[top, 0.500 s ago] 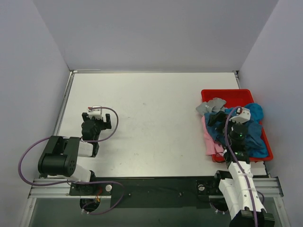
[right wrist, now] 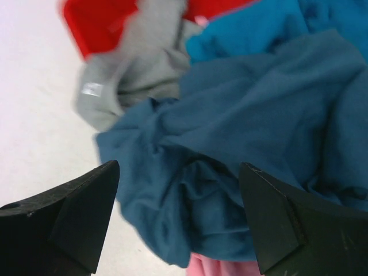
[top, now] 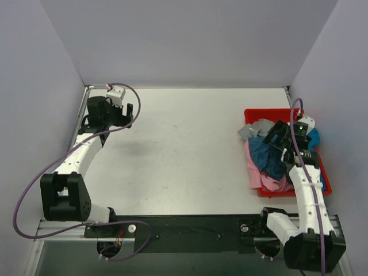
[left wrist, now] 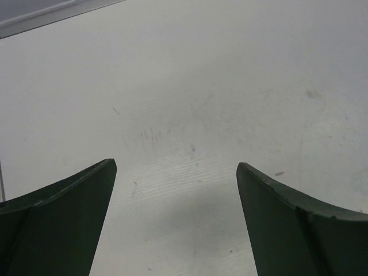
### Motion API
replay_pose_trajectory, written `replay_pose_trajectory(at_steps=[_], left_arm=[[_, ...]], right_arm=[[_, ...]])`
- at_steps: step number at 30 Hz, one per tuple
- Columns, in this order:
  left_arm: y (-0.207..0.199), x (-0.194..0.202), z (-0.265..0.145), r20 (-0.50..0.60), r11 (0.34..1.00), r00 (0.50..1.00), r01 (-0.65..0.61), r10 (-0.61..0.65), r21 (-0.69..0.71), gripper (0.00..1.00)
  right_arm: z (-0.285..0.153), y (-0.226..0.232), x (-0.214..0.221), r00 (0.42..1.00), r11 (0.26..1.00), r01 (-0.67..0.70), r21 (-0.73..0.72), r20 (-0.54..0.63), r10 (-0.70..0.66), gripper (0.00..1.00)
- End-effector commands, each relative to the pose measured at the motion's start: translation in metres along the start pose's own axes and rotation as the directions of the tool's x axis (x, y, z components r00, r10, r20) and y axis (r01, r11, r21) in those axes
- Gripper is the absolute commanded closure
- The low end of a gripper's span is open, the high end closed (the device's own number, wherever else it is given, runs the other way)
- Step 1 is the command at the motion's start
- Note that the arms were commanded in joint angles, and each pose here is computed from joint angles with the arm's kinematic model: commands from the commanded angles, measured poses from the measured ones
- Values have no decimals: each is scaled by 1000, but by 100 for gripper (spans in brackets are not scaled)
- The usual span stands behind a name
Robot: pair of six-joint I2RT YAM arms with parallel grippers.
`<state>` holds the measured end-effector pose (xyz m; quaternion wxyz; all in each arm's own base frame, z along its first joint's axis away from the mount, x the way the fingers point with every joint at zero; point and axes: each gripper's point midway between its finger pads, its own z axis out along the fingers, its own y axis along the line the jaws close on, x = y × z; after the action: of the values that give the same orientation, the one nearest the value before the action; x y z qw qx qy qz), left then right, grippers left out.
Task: Fold and stack the t-shirts
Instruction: Grab crumpled tshirt from bin with the right arm
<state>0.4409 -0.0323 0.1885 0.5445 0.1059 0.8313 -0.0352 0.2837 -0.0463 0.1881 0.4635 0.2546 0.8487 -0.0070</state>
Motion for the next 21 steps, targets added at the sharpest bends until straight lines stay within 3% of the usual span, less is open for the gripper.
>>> replay_pose_trajectory(at_steps=[1, 5, 8, 10, 12, 13, 14, 18, 21], left_arm=[[-42, 14, -40, -168, 964, 982, -43, 90, 263, 3], [-44, 12, -51, -223, 960, 971, -18, 84, 280, 3], [-47, 12, -54, -229, 956, 970, -10, 80, 294, 3], [-48, 11, -55, -231, 954, 970, -9, 81, 299, 4], [-49, 12, -55, -242, 952, 967, -5, 83, 306, 4], [-49, 14, -57, -253, 951, 964, -3, 85, 308, 5], [-48, 11, -57, -252, 951, 964, -8, 89, 308, 5], [-51, -1, -65, -249, 944, 963, -13, 100, 328, 6], [-55, -19, -73, -217, 935, 971, -14, 97, 355, 6]], right_arm=[[4, -42, 41, 972, 964, 94, 249, -232, -34, 21], [16, -36, 45, 960, 949, 148, 279, -271, -70, 22], [27, -32, 56, 939, 943, 191, 272, -332, -95, 32], [31, -31, 61, 928, 943, 204, 263, -359, -100, 45], [30, -29, 58, 929, 946, 205, 251, -355, -107, 66], [28, -29, 54, 933, 945, 211, 251, -341, -117, 85], [25, -28, 45, 939, 944, 208, 256, -322, -119, 96], [-4, -29, -10, 970, 931, 210, 298, -179, -162, 100], [-46, -13, -71, 979, 945, 194, 265, 2, -202, 100]])
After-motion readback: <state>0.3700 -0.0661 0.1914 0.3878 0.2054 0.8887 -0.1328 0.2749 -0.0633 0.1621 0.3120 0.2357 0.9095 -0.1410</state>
